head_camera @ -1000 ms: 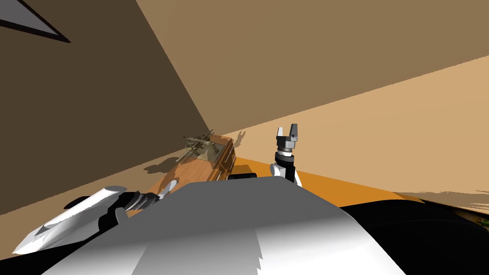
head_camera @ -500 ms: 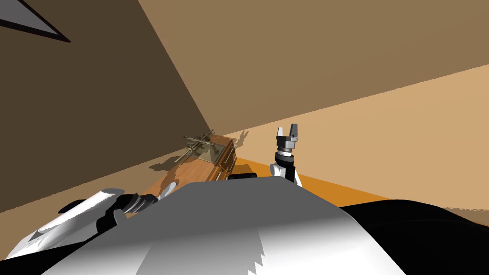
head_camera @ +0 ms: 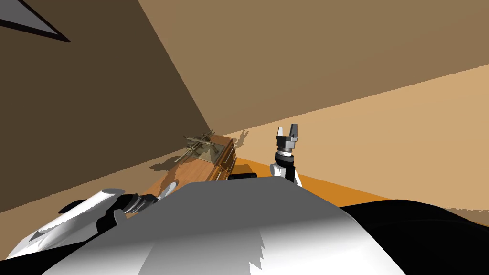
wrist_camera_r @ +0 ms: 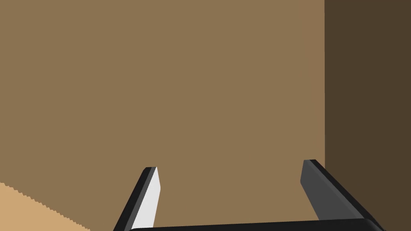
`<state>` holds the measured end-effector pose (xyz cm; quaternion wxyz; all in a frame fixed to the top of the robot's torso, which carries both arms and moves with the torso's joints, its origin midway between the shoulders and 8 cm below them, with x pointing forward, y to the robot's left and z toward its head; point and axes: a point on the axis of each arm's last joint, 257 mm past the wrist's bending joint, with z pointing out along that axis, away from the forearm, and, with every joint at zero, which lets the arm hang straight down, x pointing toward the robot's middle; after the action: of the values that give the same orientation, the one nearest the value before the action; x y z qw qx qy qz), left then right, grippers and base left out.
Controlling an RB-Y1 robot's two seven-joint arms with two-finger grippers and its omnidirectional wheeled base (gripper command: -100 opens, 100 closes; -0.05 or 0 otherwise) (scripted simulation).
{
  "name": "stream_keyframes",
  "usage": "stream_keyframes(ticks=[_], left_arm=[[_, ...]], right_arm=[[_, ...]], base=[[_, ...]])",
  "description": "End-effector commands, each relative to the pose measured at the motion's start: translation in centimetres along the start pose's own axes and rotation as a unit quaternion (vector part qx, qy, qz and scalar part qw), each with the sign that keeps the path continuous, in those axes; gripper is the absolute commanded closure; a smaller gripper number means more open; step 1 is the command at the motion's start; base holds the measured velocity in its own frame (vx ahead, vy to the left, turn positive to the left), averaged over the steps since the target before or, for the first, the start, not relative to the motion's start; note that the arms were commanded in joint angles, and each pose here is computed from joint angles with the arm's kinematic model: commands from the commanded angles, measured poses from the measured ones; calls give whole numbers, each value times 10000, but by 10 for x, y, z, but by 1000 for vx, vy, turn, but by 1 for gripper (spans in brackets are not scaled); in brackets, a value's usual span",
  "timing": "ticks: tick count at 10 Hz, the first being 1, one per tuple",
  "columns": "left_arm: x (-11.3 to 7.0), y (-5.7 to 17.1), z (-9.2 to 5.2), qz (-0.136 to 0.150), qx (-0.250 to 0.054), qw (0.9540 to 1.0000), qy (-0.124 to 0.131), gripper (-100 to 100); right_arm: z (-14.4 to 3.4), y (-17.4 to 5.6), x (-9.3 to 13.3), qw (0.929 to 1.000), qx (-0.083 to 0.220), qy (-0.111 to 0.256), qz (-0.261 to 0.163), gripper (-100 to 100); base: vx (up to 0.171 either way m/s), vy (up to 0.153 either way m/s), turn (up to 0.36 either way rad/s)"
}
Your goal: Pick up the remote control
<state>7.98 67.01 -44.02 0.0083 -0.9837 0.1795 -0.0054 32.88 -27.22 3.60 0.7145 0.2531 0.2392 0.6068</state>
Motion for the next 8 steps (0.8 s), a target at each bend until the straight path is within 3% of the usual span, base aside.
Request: stream_keyframes(ticks=[1,3,8], left_arm=[[6,-1,-2,-112,-5,9999,-1,100],[11,-3,-4,-243,-3,9997,-3,100],[29,-8,-11,-582,0,9983,-8,100]], right_arm=[[0,0,0,10000,0,0,0,0],[0,0,0,10000,-1,1,0,0],[0,0,0,10000,0,0,0,0]], base=[[1,64,-245],[-88,91,-292],[-117,32,-109]])
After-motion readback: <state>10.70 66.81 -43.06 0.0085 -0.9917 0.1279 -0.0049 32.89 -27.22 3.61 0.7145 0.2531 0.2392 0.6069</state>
